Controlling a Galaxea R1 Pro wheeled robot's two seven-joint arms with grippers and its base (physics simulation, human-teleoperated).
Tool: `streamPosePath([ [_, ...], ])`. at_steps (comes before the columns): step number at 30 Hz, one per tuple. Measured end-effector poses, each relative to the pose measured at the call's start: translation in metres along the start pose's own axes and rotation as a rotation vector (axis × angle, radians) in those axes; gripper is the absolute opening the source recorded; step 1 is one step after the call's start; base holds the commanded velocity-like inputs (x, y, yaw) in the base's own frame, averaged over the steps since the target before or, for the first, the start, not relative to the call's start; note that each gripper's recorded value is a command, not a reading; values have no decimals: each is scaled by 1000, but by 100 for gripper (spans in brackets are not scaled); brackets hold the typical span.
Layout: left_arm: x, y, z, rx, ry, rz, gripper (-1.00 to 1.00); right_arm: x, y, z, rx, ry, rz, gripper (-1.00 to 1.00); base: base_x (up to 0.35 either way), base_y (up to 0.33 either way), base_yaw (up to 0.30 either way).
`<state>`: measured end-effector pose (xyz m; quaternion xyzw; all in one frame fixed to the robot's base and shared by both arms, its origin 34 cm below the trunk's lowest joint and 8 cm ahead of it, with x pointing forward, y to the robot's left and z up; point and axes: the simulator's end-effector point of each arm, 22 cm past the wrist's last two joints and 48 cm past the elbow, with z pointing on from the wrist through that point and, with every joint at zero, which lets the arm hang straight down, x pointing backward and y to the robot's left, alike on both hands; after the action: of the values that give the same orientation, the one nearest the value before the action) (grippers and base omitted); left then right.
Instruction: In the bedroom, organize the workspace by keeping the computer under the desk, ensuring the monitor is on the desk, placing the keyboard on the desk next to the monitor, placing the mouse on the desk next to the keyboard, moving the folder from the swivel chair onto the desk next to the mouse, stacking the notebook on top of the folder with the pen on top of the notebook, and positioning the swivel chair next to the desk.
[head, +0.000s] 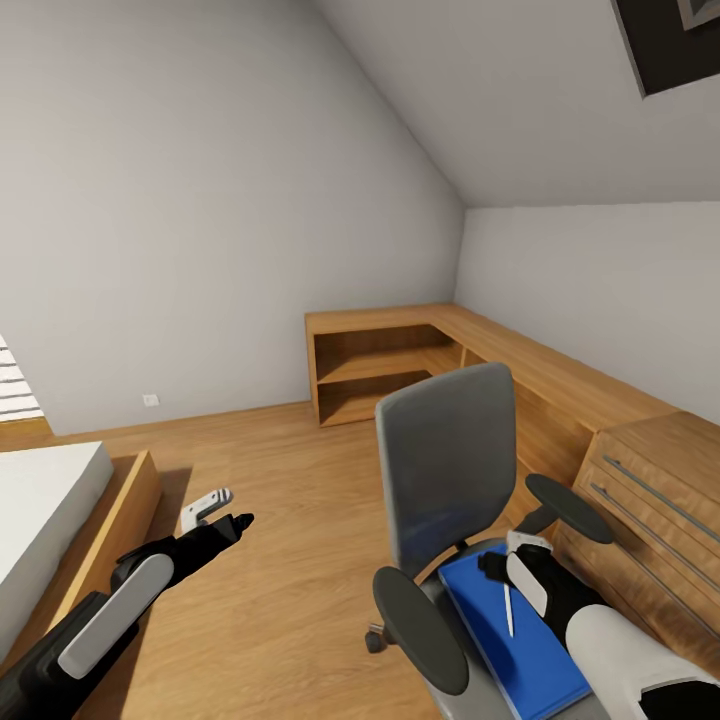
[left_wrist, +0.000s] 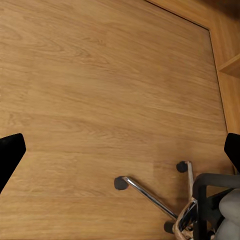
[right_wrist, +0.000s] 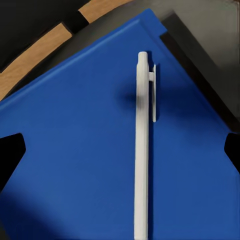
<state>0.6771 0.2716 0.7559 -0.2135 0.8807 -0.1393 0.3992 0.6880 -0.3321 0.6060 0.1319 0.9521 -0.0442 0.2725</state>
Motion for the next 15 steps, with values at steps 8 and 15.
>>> streamPosePath([
  [8, 0, 0, 0, 0, 0, 1, 100, -8, -1, 0, 3, -40, 12, 100, 0, 0, 0],
  [15, 0, 0, 0, 0, 0, 0, 100, -7, -2, 0, 5, -36, 11, 100, 0, 0, 0],
])
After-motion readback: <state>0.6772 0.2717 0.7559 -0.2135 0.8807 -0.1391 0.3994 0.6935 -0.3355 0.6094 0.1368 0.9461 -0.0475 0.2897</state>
